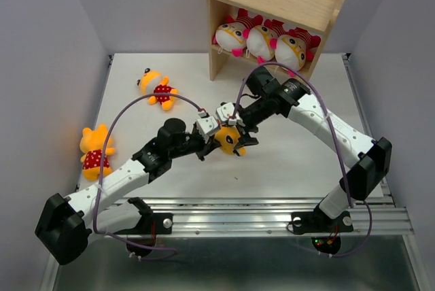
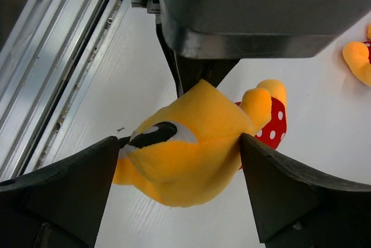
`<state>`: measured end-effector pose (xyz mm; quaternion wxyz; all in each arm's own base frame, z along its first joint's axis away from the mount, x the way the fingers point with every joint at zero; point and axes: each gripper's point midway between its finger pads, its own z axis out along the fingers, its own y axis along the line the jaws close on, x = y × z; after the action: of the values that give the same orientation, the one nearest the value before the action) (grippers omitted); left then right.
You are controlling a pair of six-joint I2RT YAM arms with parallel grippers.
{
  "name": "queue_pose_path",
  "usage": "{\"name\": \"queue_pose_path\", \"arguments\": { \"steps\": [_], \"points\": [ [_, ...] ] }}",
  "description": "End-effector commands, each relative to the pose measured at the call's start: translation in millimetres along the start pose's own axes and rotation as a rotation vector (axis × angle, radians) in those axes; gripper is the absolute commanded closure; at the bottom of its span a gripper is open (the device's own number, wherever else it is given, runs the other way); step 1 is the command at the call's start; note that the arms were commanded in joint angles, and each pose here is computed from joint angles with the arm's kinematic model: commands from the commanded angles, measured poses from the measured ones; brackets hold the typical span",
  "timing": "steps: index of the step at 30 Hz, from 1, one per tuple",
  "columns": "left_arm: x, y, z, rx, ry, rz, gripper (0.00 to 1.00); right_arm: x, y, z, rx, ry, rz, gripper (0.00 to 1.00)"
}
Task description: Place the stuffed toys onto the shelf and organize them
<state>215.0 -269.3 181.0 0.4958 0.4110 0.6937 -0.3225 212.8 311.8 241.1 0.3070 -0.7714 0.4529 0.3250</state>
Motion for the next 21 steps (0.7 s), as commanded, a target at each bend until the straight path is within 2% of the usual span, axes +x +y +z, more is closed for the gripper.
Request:
{"name": "queue_pose_path", "arguments": {
  "steps": [1,2,3,4,6,7,9,10,12,13,16,17,18,19,21],
  "points": [
    [-41,1,-2,0.009,-0.103,0.086,1.00,-13,-16,-5,0.101,0.009,-0.081,0.19],
    [-44,1,-4,0.004,-0.123,0.089,1.00,-9,-16,-1,0.105,0.035,-0.083,0.32],
    [-47,1,-5,0.001,-0.137,0.090,1.00,-7,-17,-1,0.114,0.041,-0.089,0.40],
    [-49,0,-6,-0.001,-0.151,0.082,1.00,-6,-17,-2,0.122,0.048,-0.091,0.57],
    [-53,0,-8,-0.007,-0.186,0.079,1.00,2,-18,0,0.134,0.069,-0.089,0.70],
    [-54,0,-9,-0.016,-0.197,0.069,1.00,5,-19,-1,0.146,0.081,-0.091,0.81],
    [-57,2,-13,-0.030,-0.224,0.063,1.00,7,-20,-2,0.170,0.086,-0.087,0.90],
    [-58,4,-13,-0.046,-0.233,0.056,1.00,8,-21,-3,0.183,0.090,-0.082,0.99],
    [-63,9,-18,-0.081,-0.255,0.012,1.00,-2,-31,-8,0.234,0.070,-0.056,0.99],
    [-68,20,-22,-0.144,-0.277,-0.020,0.88,-4,-37,-12,0.265,0.073,-0.042,0.99],
    [-90,44,-43,-0.291,-0.373,-0.171,0.31,-23,-64,-31,0.402,0.060,-0.010,0.99],
    [-103,48,-56,-0.319,-0.424,-0.186,0.21,-31,-74,-38,0.452,0.049,-0.010,0.99],
    [-110,50,-63,-0.336,-0.456,-0.232,0.07,-36,-80,-43,0.486,0.041,0.023,0.99],
    [-115,59,-76,-0.402,-0.486,-0.274,0.01,-48,-90,-57,0.545,0.032,0.014,0.99],
    [-130,69,-96,-0.468,-0.541,-0.339,0.01,-67,-104,-73,0.625,-0.012,0.028,0.99]
  ]
}}
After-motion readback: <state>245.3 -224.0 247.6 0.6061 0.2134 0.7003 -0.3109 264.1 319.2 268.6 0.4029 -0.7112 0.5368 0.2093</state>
